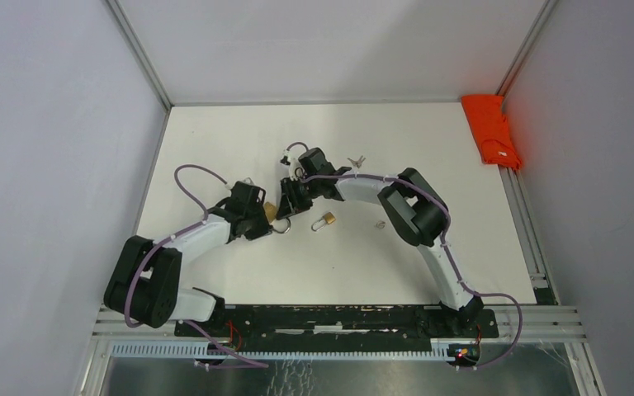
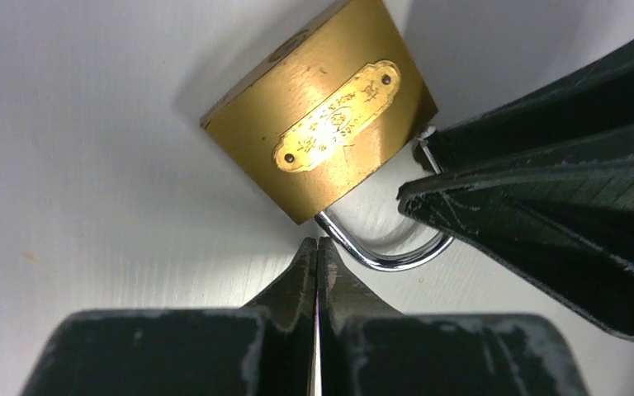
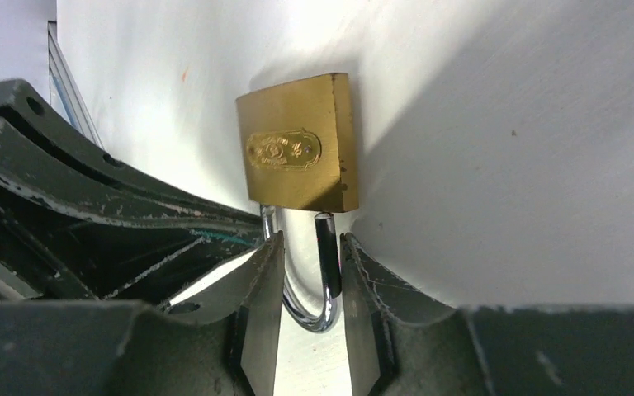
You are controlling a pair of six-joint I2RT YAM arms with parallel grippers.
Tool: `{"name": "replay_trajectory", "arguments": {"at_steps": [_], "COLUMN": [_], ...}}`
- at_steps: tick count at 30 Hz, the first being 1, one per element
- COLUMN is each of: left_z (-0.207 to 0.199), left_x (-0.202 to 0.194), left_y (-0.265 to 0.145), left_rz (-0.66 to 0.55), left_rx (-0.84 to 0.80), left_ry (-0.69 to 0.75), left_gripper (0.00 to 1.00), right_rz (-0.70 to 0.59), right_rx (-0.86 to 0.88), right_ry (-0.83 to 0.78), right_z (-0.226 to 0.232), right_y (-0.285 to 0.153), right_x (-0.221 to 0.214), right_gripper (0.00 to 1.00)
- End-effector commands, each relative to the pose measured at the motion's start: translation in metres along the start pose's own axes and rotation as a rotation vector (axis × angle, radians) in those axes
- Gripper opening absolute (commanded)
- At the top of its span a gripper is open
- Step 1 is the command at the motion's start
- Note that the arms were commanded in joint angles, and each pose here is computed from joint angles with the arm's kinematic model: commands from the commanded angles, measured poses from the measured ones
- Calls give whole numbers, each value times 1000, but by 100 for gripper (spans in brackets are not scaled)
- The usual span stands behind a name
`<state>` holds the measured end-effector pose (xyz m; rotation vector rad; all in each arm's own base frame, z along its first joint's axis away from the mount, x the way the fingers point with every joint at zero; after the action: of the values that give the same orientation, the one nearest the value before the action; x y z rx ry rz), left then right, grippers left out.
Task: Unlock with the key
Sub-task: Move the lock to the center of the board.
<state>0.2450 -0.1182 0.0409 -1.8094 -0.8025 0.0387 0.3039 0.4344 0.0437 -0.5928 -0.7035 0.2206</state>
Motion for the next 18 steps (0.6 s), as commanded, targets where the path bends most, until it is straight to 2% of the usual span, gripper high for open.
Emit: {"name": "replay_trajectory", "arguments": {"at_steps": [1,5,9,18], "left_z": [-4,-4,-8,-16], "left_x": [4,3,4,18], "left_y": [10,13,13,-3], "left_rz": [-13,-11,-12,-76], "left_rx": [-10,-14,-27,-49], "left_ry": [12,12,11,13], "left_gripper": [2,2,2,2], "right_rz": [60,98,116,59], "right_rx": [52,49,5,-223], "right_ry": [-61,-125,-167,-325], "right_z": [13,13,8,-4], "right_y": [-8,-14,-15,-39], "right_x": [-19,-26,-20,21], "right_gripper": [35,29,0,0]}}
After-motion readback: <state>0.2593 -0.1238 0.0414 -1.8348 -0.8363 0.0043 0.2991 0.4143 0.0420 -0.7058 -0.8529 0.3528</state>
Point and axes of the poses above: each gripper's point midway between its finger pads, its own y axis out along the fingers, its own z axis along the line the jaws close on, x = y × z, the point moved 3 cm from there along -y, back along the fingers, and after that the axes turned 11 degrees about -y, right-handed, at the moved point
